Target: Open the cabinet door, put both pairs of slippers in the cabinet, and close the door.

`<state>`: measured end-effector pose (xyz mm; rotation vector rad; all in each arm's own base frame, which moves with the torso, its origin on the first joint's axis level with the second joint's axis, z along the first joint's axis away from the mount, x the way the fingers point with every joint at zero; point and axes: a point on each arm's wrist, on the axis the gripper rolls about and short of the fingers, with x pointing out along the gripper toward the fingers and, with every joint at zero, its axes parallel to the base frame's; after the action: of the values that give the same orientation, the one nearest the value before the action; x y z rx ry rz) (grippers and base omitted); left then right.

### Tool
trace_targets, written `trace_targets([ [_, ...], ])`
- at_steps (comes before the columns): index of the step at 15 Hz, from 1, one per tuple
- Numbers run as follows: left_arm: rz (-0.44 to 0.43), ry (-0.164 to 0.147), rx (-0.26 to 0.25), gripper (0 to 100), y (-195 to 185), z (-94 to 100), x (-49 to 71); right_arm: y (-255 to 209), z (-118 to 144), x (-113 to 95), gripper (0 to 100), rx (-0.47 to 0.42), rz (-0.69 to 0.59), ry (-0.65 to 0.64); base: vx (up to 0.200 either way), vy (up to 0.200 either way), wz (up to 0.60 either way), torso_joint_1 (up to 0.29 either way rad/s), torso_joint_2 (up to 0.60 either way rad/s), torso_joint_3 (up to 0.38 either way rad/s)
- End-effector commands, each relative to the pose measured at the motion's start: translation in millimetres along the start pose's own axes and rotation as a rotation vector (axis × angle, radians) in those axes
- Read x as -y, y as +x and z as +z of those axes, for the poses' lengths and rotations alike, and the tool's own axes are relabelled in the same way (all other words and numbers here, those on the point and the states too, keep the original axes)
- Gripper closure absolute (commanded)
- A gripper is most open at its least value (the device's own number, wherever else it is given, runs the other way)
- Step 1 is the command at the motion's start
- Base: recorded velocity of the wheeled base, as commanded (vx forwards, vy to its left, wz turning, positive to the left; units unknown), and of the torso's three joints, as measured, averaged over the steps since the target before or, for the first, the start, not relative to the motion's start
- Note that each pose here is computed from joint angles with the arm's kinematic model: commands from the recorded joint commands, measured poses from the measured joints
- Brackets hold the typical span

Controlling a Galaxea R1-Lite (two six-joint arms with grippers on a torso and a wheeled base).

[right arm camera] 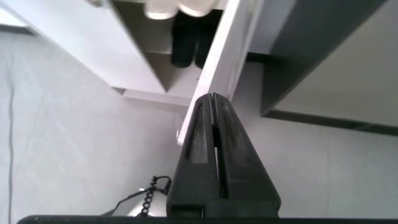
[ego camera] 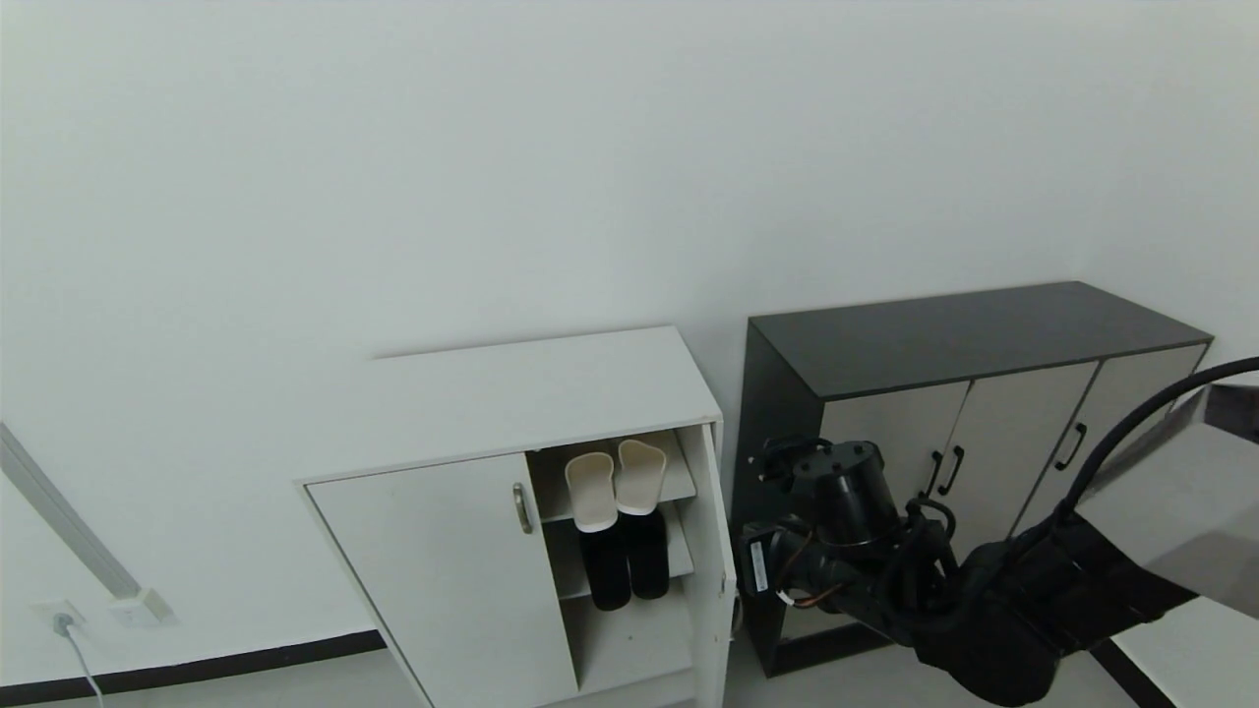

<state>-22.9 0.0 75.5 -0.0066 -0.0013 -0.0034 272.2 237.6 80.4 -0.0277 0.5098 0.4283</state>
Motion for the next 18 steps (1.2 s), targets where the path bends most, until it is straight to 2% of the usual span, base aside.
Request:
trace_targets([
  [1, 0.0, 0.0, -0.001, 100, 0.1, 0.0, 0.0, -12.4, 5.4, -0.3, 100, 0.022, 0.013, -0.002, 0.0, 0.0, 0.0, 0.0, 0.0, 0.0],
  [3, 0.0, 0.0, -0.001, 100, 0.1, 0.0, 0.0, -12.7, 4.0, -0.5, 100, 0.018, 0.012, -0.004, 0.0, 0.0, 0.0, 0.0, 0.0, 0.0],
  [9, 0.0, 0.0, -0.001, 100, 0.1, 0.0, 0.0, -16.6, -1.5, -2.0, 100, 0.0, 0.055, -0.022, 0.0, 0.0, 0.6, 0.005, 0.0, 0.003],
  [11, 0.0, -0.001, -0.001, 100, 0.1, 0.0, 0.0, -16.0, -0.1, -1.3, 100, 0.014, 0.054, -0.021, 0.0, 0.0, 0.0, 0.0, 0.0, 0.0],
  [14, 0.0, -0.001, -0.001, 100, 0.1, 0.0, 0.0, -15.1, 0.6, 9.7, 100, 0.021, -0.001, -0.041, 0.0, 0.0, 0.0, 0.0, 0.0, 0.0],
  [16, 0.0, 0.0, -0.001, 100, 0.1, 0.0, 0.0, -13.1, 1.2, 26.5, 100, 0.03, -0.147, -0.07, 0.0, 0.0, 0.0, 0.0, 0.0, 0.0],
  [18, 0.0, 0.0, -0.001, 100, 0.1, 0.0, 0.0, -15.8, 2.8, 40.7, 100, 0.028, -0.207, -0.084, 0.0, 0.0, 0.0, 0.0, 0.0, 0.0],
])
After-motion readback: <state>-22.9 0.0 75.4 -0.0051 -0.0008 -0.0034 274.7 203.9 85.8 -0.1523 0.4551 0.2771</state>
